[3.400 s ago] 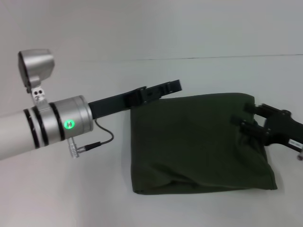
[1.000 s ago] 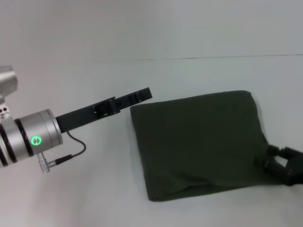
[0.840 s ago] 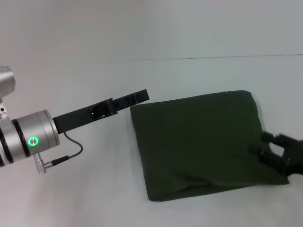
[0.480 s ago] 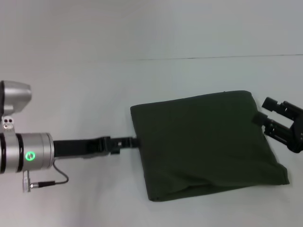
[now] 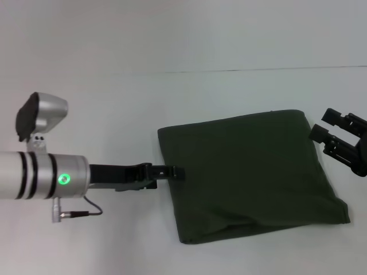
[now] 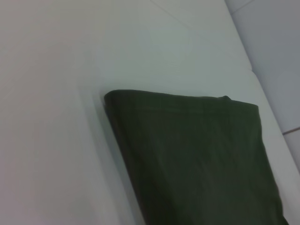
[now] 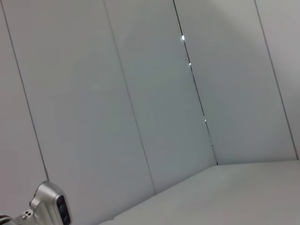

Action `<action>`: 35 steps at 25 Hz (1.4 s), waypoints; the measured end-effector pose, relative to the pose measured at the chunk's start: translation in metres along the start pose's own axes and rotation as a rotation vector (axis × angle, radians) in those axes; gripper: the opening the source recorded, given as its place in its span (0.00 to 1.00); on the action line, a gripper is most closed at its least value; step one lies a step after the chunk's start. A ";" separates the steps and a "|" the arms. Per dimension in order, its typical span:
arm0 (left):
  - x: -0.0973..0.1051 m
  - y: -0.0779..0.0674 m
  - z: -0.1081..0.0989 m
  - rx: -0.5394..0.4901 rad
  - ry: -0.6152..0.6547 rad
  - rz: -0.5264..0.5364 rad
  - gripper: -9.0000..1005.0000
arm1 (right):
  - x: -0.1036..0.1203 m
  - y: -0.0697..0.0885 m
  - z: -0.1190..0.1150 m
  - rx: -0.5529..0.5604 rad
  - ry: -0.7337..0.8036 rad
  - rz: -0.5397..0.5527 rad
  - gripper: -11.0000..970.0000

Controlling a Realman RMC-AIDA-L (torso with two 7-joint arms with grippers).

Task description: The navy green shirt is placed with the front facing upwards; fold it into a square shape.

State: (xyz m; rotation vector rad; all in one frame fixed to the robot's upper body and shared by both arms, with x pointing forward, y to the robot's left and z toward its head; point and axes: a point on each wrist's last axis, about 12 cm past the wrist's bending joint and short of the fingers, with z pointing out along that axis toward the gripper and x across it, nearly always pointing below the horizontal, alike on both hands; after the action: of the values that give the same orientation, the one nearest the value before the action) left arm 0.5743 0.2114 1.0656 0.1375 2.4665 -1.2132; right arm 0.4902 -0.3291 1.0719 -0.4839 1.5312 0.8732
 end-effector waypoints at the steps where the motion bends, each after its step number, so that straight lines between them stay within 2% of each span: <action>1: -0.002 -0.001 0.004 -0.007 -0.003 -0.002 0.96 | 0.000 0.000 -0.001 0.001 -0.001 0.000 0.67; 10: -0.009 -0.002 0.021 -0.055 -0.032 -0.005 0.96 | 0.000 -0.001 -0.006 0.018 -0.006 0.002 0.67; 19: -0.009 -0.009 0.033 -0.049 -0.016 -0.011 0.96 | -0.001 -0.002 -0.004 0.020 -0.006 0.004 0.67; 25: -0.008 -0.017 0.042 -0.045 0.036 0.006 0.90 | -0.002 -0.004 -0.006 0.027 -0.006 0.002 0.67; 30: -0.009 -0.017 0.043 -0.053 0.035 0.019 0.86 | -0.002 -0.004 -0.006 0.028 -0.009 0.004 0.67; 33: -0.010 -0.016 0.041 -0.058 0.022 0.019 0.64 | -0.002 -0.004 -0.006 0.030 -0.010 0.007 0.67; 35: -0.011 -0.016 0.041 -0.058 0.018 0.021 0.54 | -0.001 -0.004 -0.006 0.034 -0.009 0.008 0.67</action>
State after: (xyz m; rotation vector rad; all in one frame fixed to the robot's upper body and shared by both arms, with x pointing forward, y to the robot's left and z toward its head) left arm 0.5926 0.1706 1.0592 0.1581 2.5065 -1.1349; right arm 0.4890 -0.3364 1.0721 -0.4490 1.5378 0.8530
